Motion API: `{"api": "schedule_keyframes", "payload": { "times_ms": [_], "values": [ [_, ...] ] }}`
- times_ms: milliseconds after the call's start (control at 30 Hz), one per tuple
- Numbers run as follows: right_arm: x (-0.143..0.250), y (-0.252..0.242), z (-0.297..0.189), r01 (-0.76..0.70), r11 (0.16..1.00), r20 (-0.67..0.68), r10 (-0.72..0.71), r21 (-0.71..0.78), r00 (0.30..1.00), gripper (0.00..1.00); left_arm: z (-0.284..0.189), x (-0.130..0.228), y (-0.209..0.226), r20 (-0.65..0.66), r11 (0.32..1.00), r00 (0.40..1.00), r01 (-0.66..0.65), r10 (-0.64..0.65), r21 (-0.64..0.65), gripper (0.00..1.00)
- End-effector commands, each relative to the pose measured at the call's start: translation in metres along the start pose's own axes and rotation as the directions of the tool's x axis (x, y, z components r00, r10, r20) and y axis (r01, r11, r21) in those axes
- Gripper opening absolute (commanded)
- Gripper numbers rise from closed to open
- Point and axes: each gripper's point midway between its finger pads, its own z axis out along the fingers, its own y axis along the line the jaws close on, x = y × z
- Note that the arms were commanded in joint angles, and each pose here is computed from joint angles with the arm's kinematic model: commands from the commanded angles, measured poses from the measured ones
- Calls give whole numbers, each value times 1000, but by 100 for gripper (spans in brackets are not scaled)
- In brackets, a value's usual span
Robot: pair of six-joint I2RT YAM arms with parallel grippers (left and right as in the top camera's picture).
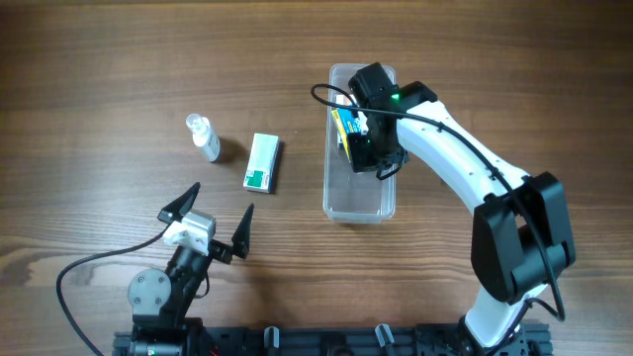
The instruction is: Pack container
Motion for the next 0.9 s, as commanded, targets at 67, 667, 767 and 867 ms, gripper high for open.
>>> {"api": "schedule_keyframes", "payload": {
  "times_ms": [67,667,767,867],
  "values": [
    [5,-5,11,-27,999,-21,27,33,999,4,0,2,2,-2,1000,1000,-7,7,-10,100],
    [-9,-5,25,-52,998,29,52,30,998,4,0,2,2,-3,1000,1000,-7,7,-10,100],
    [-13,-6,26,-51,998,49,49,37,998,4,0,2,2,-2,1000,1000,-7,7,-10,100],
    [-20,-4,25,-52,998,75,50,28,996,5,0,2,2,-3,1000,1000,-7,7,-10,100]
  ]
}}
